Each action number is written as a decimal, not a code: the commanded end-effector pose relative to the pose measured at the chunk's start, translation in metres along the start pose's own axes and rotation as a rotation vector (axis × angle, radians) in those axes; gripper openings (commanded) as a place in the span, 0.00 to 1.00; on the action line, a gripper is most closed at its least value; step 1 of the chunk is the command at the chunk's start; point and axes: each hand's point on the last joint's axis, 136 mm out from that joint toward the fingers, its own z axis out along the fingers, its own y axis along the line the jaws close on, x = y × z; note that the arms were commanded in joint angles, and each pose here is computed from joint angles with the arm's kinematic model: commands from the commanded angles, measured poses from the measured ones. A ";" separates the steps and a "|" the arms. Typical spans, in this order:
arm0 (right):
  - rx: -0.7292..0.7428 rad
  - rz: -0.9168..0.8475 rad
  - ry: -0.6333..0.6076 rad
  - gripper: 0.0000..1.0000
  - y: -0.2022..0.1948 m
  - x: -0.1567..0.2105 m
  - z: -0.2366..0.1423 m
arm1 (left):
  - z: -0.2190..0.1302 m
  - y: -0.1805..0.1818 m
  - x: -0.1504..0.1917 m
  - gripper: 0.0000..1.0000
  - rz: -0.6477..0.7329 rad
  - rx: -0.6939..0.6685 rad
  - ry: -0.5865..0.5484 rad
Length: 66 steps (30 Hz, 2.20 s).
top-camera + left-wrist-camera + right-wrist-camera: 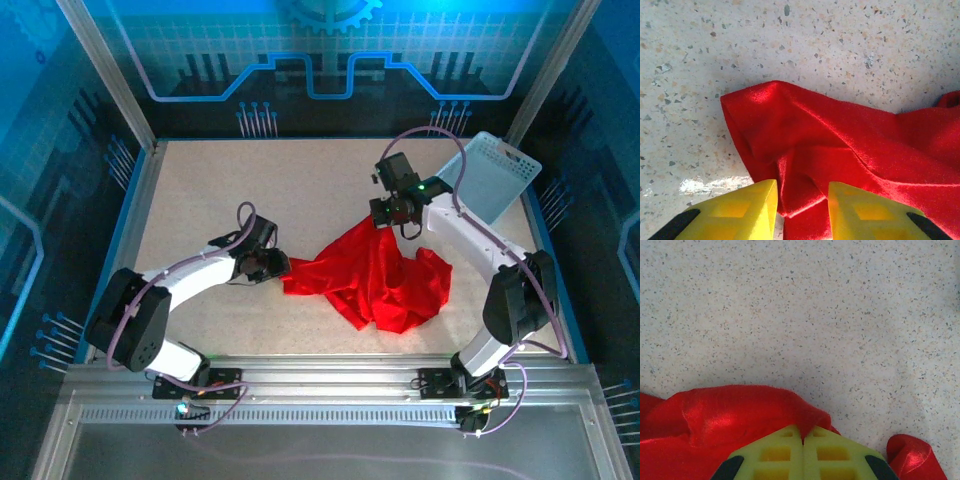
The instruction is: Fold the inside-out t-shirt
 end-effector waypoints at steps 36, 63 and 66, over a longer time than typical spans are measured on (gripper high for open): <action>-0.004 0.055 -0.140 0.00 -0.022 -0.026 -0.080 | -0.077 -0.010 -0.038 0.00 0.067 0.116 -0.333; -0.249 0.156 0.032 0.00 0.005 -0.010 -0.047 | -0.148 0.057 -0.034 0.00 -0.041 -0.009 -0.648; -0.229 0.115 0.072 0.00 0.021 -0.014 -0.017 | -0.125 0.076 -0.028 0.00 -0.084 -0.100 -0.567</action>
